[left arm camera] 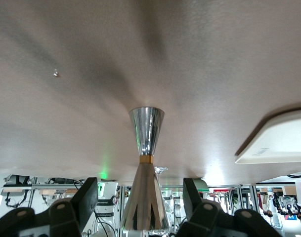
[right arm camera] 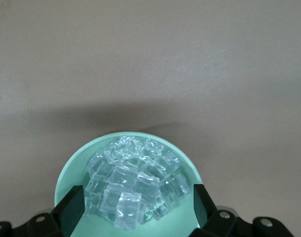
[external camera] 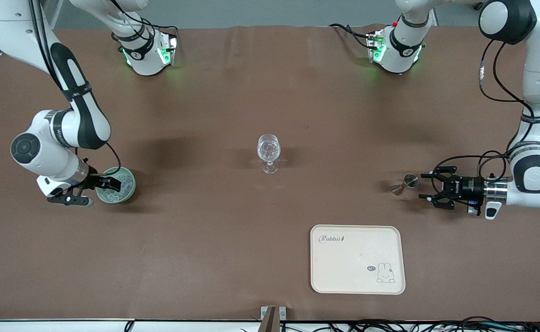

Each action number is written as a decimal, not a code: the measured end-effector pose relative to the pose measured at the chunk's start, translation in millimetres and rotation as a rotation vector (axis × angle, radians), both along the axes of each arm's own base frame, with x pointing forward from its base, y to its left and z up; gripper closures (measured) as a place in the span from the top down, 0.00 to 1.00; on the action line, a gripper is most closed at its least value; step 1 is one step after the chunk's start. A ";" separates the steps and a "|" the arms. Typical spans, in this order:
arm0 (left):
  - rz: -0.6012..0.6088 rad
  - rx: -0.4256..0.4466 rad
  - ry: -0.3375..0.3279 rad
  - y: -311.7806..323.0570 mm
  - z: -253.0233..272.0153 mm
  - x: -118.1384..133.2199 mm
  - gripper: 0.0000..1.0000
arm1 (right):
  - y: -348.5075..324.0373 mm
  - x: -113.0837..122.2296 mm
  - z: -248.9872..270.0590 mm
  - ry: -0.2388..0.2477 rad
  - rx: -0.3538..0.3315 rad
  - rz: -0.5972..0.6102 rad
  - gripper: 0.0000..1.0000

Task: Pour wine and add ice with both arms
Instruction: 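Grasp the silver jigger with the left gripper while the right gripper grasps ice, then carry the jigger to the glass with the left gripper while the right gripper lifts ice, then tilt the jigger over the wine glass rim with the left gripper, then move the jigger to the tray while the right gripper brings ice over the glass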

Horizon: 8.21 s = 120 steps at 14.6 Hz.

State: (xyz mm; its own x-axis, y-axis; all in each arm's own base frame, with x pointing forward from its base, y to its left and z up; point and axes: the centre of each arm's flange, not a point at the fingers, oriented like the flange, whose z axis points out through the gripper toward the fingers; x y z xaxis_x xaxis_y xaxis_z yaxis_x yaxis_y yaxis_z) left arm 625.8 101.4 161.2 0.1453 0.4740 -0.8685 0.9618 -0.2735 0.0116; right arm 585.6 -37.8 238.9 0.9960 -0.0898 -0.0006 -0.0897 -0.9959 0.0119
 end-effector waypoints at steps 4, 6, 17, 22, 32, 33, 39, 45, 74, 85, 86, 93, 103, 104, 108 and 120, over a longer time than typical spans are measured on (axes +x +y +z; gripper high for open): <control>-0.011 -0.032 0.017 -20.7 -12.8 0.3 0.75 | 4.6 -3.2 -3.8 0.007 0.000 0.006 0.77; -0.019 -0.037 0.025 -27.5 -18.0 -0.3 0.73 | 4.8 -8.3 -10.0 0.003 0.000 0.005 0.59; -0.026 -0.080 0.019 -39.4 -36.2 -3.2 0.57 | 4.9 -14.2 -16.1 0.011 0.001 -0.005 0.47; -0.026 -0.080 0.019 -39.6 -37.1 -3.1 0.41 | 5.1 -15.3 -17.2 0.014 0.001 -0.017 0.42; -0.030 -0.089 0.027 -40.3 -47.6 -5.7 0.22 | 5.6 -16.0 -18.0 0.016 0.001 -0.019 0.37; -0.030 -0.088 0.025 -40.1 -47.1 -5.1 0.22 | 5.6 -16.0 -18.0 0.016 0.001 -0.020 0.33; -0.061 -0.127 0.012 -59.3 -36.6 0.9 0.22 | 5.8 -16.2 -18.1 0.016 0.001 -0.034 0.22; -0.126 -0.200 0.024 -152.3 35.2 23.3 0.22 | 9.8 -14.0 -11.5 0.041 0.003 -0.048 0.22; -0.153 0.447 -0.072 -497.4 193.4 -78.9 0.22 | -23.5 -22.9 437.1 0.046 0.015 -0.071 0.22; -0.154 0.626 -0.177 -538.7 194.7 -106.6 0.22 | -18.3 -20.5 432.5 0.045 0.011 -0.064 0.22; -0.158 0.639 -0.188 -539.6 195.0 -107.5 0.22 | -18.4 -19.8 431.7 0.033 0.010 -0.064 0.22; -0.156 0.702 -0.225 -545.6 195.0 -113.0 0.22 | -17.4 -31.1 429.7 0.002 0.008 -0.063 0.22; -0.092 0.601 -0.112 -532.4 197.9 -100.5 0.22 | -17.3 -30.9 429.2 0.001 0.009 -0.063 0.22; -0.068 0.555 -0.073 -525.2 199.2 -93.9 0.22 | -17.2 -30.9 429.2 0.001 0.009 -0.063 0.22; 0.087 0.312 0.085 -454.3 204.3 -40.1 0.21 | -13.8 -30.6 428.9 0.002 0.011 -0.057 0.22; 0.437 -0.083 0.238 -210.9 103.0 98.7 0.21 | 304.0 -55.0 379.8 0.029 0.087 -0.237 0.22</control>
State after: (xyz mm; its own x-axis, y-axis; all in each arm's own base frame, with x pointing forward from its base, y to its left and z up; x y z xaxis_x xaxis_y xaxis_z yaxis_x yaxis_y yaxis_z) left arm 724.5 -109.5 264.3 -0.2582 0.3743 -0.8906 0.9648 0.1481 -0.2175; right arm 530.6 266.1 618.7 0.9464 -0.3195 -0.0466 -0.3221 -0.9443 -0.0671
